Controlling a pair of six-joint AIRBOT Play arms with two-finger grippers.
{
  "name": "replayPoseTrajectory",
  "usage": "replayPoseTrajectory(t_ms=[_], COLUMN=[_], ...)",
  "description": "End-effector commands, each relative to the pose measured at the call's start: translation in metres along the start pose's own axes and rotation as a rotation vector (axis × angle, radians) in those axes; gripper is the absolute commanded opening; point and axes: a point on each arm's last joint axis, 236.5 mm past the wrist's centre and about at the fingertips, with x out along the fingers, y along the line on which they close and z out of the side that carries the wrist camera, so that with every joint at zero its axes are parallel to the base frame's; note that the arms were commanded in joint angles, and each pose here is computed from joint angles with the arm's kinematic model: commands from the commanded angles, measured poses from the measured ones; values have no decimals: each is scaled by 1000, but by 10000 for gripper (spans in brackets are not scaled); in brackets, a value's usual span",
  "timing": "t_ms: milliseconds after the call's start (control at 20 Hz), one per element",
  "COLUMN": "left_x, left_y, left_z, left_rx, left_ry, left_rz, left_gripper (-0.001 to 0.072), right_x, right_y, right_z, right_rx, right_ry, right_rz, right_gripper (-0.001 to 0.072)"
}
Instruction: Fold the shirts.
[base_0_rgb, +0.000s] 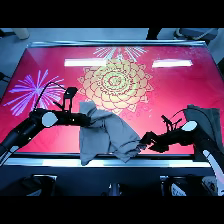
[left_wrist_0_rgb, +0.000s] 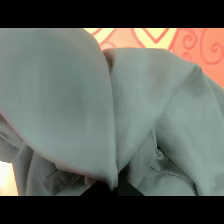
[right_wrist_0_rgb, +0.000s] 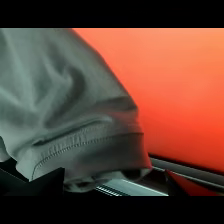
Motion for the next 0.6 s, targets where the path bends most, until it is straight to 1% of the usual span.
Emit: replayPoseTrajectory(t_ms=[0,100,150,200,250,300,400,450,550], left_x=[-9,-11,-12,-14,-20,-31,-80,-117,-227], left_y=[-2,-3,-4,-4,-2,-1,-5,-12,-36], left_z=[8,9,9,10,15,27,68,94,152], left_rx=[9,10,11,13,26,54,172,228,296], left_ry=[-35,-40,-42,-48,-66,-97,-209,-294,-551], left_rz=[-8,-10,-10,-11,-1,16,56,80,111], left_gripper=[22,22,22,22,22,22,22,22,22], right_x=[20,36,44,47,43,31,-22,-65,-189], right_y=[7,13,18,23,31,41,74,101,177], right_z=[3,-3,0,2,8,18,47,65,82], right_rx=[55,7,-25,-54,-73,-121,-292,-405,-657], right_ry=[-7,15,-10,-20,-33,-50,-143,-243,-566], right_rz=[81,55,40,30,37,39,12,-3,-52], right_gripper=[703,700,620,299,32,25,25,25,24])
